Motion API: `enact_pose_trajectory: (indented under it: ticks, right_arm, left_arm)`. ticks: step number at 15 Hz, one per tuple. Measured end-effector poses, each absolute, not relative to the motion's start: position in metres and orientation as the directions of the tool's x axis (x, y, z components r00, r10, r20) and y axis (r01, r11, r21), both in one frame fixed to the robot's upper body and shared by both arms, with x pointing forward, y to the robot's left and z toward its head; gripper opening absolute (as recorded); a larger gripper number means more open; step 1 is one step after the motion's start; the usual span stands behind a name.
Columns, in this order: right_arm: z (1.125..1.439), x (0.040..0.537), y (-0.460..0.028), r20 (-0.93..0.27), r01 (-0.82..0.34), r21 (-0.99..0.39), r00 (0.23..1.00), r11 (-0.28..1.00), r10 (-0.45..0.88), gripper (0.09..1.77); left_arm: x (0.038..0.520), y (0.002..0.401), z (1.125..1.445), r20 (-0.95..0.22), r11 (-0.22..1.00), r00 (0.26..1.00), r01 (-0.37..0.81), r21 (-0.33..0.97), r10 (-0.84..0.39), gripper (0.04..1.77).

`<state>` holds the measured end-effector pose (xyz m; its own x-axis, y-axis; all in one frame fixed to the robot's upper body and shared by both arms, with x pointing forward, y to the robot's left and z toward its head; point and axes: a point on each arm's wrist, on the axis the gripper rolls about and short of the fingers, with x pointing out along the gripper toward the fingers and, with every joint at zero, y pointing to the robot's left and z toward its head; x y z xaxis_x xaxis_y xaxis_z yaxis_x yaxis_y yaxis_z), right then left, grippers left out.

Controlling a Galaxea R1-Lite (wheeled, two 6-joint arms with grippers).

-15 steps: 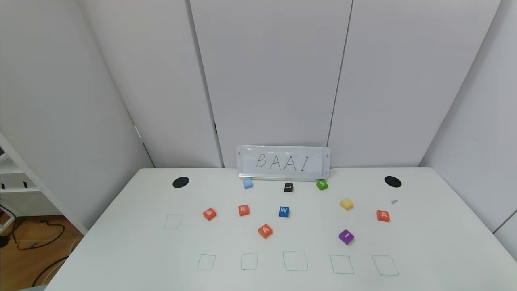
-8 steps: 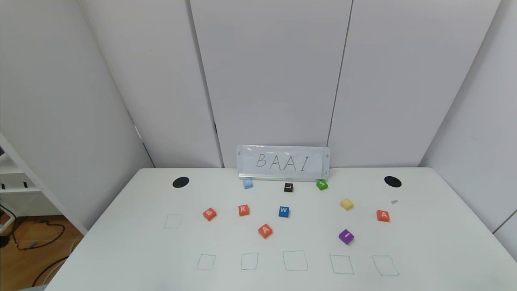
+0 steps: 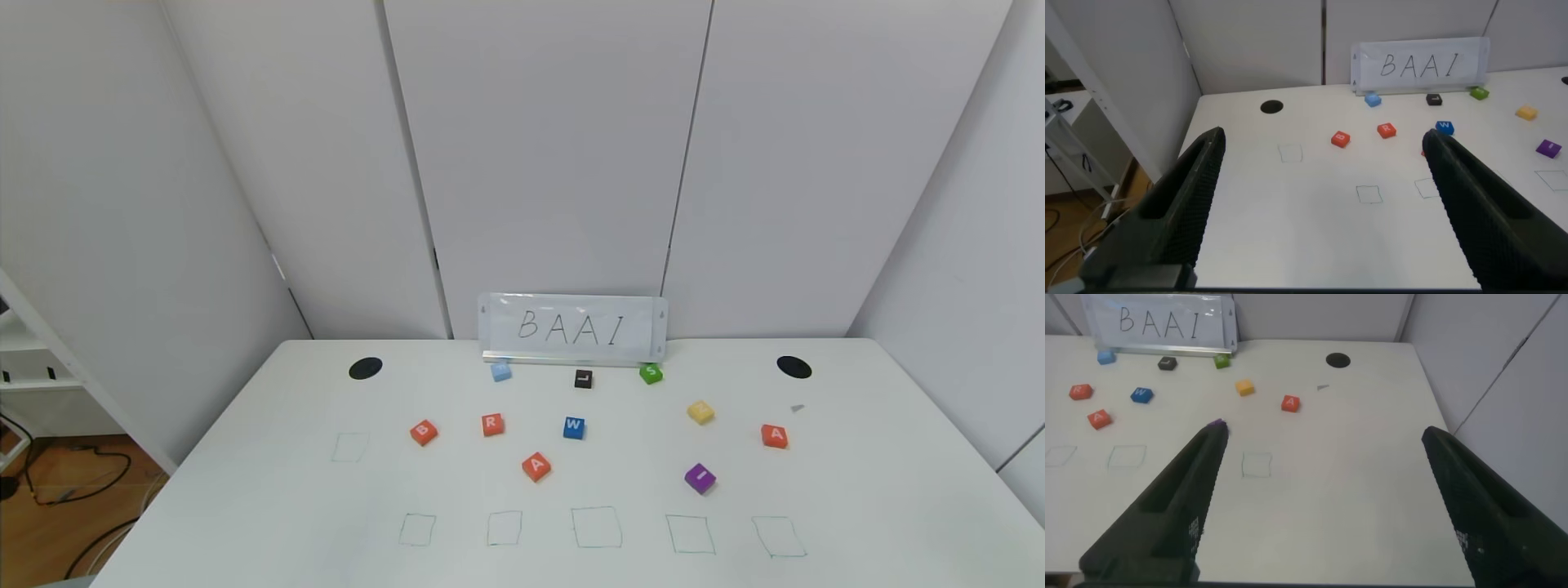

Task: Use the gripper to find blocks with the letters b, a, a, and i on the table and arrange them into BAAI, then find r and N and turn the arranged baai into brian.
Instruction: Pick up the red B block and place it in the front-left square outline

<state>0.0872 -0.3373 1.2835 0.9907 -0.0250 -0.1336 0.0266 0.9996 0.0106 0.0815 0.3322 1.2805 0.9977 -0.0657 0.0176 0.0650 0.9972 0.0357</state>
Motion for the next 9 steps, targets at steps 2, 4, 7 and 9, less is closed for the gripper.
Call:
enact_pose_trajectory:
  ticks: [2,4,7,9]
  right_arm:
    - [1.299,0.104,-0.337,-0.140,0.029,0.010,0.990,1.000,-0.027,1.71]
    - [1.310,0.123,-0.337,-0.156,0.027,0.011,0.988,1.000,-0.025,1.71]
    - [1.323,0.152,-0.337,-0.220,0.018,0.009,0.975,1.000,-0.016,1.71]
    - [1.331,0.170,-0.336,-0.255,0.015,0.007,0.967,1.000,-0.012,1.71]
  left_arm:
    - [0.092,0.332,1.292,-0.014,0.997,0.998,0.067,0.033,-0.066,1.72]
    - [0.103,0.332,1.302,-0.052,0.997,0.996,0.076,0.029,-0.074,1.72]
    - [0.124,0.331,1.311,-0.126,0.996,0.988,0.092,0.020,-0.089,1.72]
    - [0.139,0.331,1.316,-0.177,0.996,0.980,0.092,0.012,-0.088,1.72]
